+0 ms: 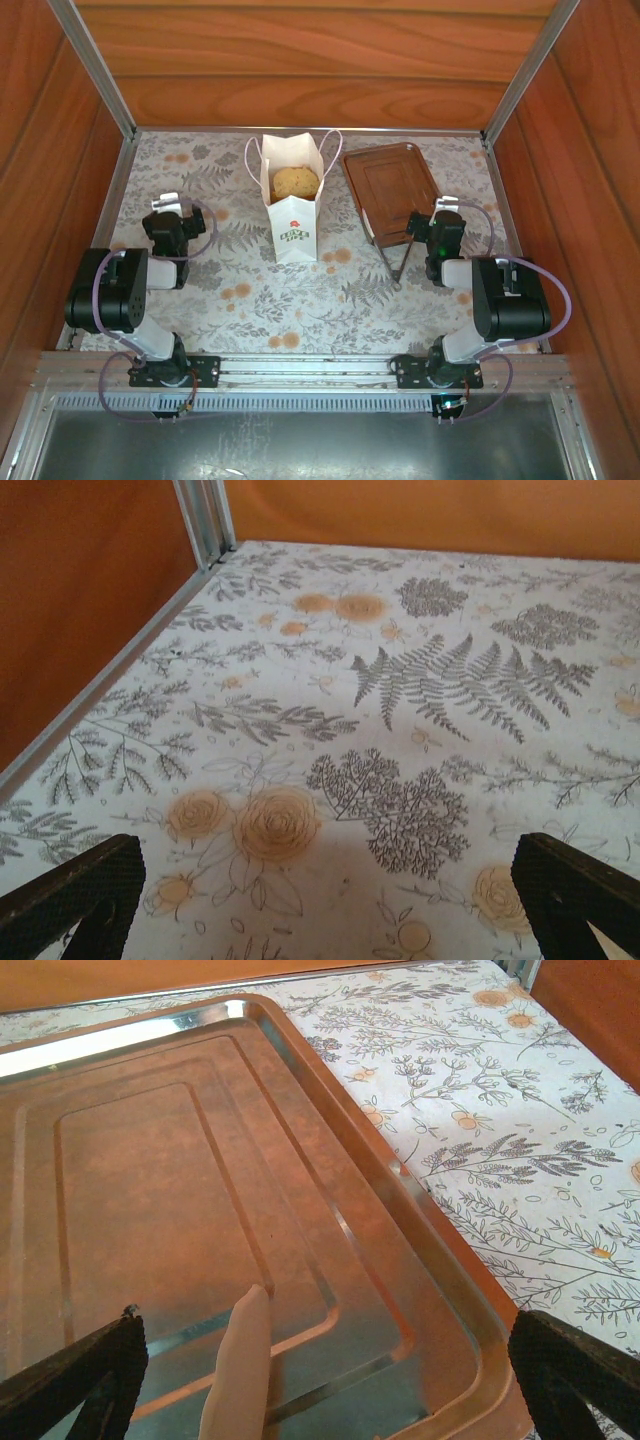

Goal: Place the fake bread into the paper bag

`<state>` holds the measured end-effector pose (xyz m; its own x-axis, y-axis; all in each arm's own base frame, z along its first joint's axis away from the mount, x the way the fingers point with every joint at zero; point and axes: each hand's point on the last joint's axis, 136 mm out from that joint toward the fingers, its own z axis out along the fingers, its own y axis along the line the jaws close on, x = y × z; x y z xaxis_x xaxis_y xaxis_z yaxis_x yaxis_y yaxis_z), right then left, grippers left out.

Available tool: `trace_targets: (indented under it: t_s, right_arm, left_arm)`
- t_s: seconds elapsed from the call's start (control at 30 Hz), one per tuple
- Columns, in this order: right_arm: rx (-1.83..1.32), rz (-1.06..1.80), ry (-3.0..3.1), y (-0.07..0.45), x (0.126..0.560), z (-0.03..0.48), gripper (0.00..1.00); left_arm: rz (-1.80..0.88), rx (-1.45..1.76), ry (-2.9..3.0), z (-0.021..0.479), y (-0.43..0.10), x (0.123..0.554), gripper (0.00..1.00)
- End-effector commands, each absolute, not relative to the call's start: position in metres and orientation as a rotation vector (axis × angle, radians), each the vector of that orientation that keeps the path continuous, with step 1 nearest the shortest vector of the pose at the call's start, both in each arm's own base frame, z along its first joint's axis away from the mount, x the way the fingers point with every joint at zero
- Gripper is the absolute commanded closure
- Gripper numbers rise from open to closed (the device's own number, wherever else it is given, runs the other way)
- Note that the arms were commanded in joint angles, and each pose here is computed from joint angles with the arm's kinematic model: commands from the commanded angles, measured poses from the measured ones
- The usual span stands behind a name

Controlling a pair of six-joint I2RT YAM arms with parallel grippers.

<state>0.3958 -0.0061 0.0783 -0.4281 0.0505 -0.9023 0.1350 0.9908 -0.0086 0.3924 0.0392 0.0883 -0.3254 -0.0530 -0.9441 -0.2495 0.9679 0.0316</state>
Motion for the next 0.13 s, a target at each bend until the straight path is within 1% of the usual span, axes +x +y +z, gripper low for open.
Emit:
trace_targets:
  t_s: [0.0,0.1]
  right_arm:
    - [0.12,-0.098,1.974,-0.0071,0.4011,0.0922,0.0]
    - [0.12,-0.098,1.972,-0.0072,0.401,0.0927,0.0]
  left_arm:
    - [0.216,-0.229,1.911,0.0871,0.043,0.3909,0.0]
    - [0.217,-0.227,1.912,0.0869,0.043,0.3909,0.0]
